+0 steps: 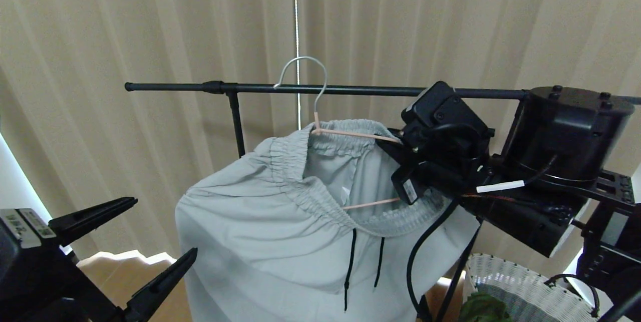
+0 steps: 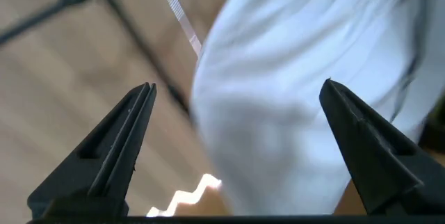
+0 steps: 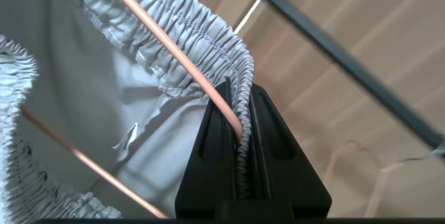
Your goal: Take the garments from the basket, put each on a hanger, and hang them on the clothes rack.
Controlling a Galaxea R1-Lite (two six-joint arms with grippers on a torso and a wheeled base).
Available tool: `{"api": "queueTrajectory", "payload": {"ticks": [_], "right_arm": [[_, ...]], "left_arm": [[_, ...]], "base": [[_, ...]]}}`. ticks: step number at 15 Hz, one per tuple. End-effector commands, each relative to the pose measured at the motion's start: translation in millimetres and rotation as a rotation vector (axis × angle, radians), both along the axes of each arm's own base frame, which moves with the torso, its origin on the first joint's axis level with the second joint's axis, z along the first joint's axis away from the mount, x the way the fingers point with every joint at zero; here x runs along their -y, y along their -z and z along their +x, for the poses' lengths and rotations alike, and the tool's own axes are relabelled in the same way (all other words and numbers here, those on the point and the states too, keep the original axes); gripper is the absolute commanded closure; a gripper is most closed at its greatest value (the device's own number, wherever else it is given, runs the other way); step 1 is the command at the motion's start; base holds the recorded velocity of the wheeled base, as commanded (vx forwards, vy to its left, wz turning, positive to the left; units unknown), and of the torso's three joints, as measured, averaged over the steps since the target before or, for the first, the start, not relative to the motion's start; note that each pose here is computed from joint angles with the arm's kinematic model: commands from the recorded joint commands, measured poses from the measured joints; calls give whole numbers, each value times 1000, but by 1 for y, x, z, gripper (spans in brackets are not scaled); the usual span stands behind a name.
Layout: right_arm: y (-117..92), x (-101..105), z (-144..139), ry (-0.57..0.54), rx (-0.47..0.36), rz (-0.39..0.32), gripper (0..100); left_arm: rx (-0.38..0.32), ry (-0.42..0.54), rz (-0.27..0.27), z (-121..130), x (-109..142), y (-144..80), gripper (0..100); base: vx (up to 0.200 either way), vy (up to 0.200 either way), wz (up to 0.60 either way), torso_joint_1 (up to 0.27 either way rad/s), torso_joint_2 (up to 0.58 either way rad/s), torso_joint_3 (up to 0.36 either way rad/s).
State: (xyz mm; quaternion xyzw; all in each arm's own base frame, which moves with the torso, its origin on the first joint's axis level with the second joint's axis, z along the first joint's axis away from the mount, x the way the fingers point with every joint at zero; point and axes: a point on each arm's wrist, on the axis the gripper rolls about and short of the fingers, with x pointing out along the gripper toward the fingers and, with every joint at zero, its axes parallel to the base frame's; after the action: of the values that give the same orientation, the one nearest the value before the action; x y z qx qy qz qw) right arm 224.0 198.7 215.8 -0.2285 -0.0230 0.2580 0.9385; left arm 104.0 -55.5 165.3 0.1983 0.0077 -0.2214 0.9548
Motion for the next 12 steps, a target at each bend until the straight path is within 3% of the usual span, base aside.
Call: {"api": "queueTrajectory", "payload": {"ticks": [1, 6, 12], "right_arm": [[-11, 6, -5, 3, 28, 23, 100], [-22, 12, -11, 3, 55, 47, 100], [-28, 17, -17, 0, 74, 69, 100]], "left_arm": [[-47, -36, 16, -1, -11, 14, 0], [-161, -24, 21, 23, -20, 26, 0], [-195, 2, 30, 44, -15, 25, 0]], "base": [[0, 0, 0, 0, 0, 0], [0, 0, 0, 0, 0, 0], [0, 0, 0, 0, 0, 0]]}}
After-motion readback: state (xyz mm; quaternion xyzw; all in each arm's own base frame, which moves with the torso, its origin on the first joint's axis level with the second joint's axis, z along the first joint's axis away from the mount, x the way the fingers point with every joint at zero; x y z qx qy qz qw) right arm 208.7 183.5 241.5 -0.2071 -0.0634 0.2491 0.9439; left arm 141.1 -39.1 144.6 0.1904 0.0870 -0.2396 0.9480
